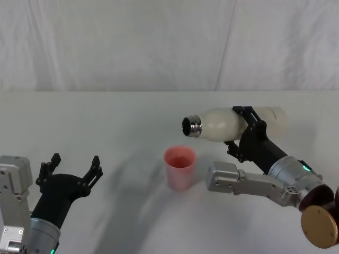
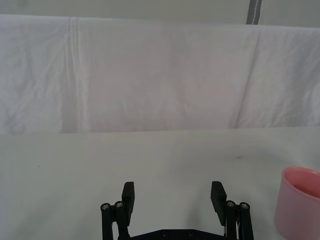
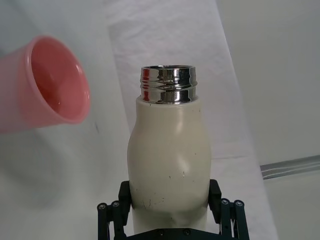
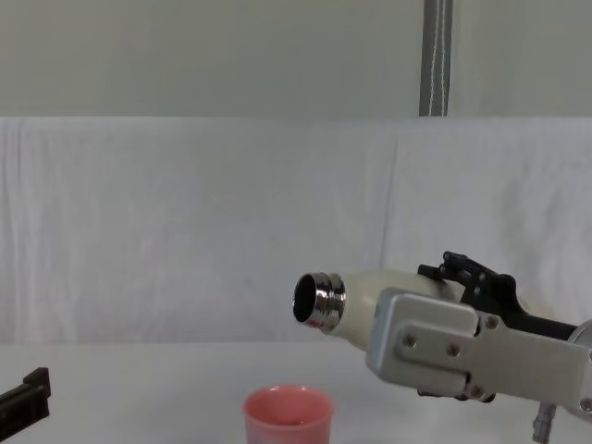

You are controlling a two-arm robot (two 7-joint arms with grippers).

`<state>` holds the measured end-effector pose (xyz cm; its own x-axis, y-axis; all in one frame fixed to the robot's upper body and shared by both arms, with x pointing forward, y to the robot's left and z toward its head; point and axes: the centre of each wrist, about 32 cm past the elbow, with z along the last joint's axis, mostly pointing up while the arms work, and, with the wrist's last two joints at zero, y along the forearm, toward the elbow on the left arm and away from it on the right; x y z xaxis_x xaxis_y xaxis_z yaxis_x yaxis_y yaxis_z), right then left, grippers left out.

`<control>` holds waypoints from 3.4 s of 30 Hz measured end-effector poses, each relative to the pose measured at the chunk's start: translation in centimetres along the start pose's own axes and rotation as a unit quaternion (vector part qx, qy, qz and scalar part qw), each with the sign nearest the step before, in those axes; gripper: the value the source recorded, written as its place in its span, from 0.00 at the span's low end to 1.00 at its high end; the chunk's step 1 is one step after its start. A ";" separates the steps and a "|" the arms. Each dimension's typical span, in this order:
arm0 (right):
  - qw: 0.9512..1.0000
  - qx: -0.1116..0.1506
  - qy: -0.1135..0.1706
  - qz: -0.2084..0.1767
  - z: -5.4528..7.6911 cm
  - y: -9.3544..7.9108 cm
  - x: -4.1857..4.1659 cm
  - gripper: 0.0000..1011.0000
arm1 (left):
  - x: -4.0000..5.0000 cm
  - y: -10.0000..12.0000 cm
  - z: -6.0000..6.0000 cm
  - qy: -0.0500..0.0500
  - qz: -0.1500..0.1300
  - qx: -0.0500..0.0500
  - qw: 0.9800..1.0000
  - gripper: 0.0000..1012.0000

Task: Grasp the thermos with one hand and pour water into the cup lid.

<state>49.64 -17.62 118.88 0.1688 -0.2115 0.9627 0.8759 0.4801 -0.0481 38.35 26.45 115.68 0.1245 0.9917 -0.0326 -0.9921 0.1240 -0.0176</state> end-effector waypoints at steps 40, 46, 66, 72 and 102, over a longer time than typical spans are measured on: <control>0.964 0.014 0.256 -0.067 -2.1 -0.9 -1.92 0.94 | 0.00 0.0 0.0 0.000 0.000 0.000 1.000 0.99; 0.954 0.012 0.288 -0.077 -2.4 -1.1 -2.44 0.94 | 0.00 0.0 0.0 0.000 0.000 0.000 1.000 0.99; 0.904 0.020 0.404 -0.136 -3.2 -1.7 -3.85 0.94 | 0.00 0.0 0.0 0.000 0.000 0.000 1.000 0.99; 0.901 0.017 0.410 -0.138 -3.4 -1.9 -3.89 0.94 | 0.00 0.0 0.0 0.000 0.000 0.000 1.000 0.99; 0.867 0.024 0.472 -0.158 -3.5 -1.9 -4.05 0.94 | 0.00 0.0 0.0 0.000 0.000 0.000 1.000 0.99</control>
<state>48.92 -20.64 114.13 0.2373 -0.9308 0.2781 0.9301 0.3003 0.2114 38.35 26.45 115.68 0.1244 0.9917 -0.0327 -0.9921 0.1239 -0.0176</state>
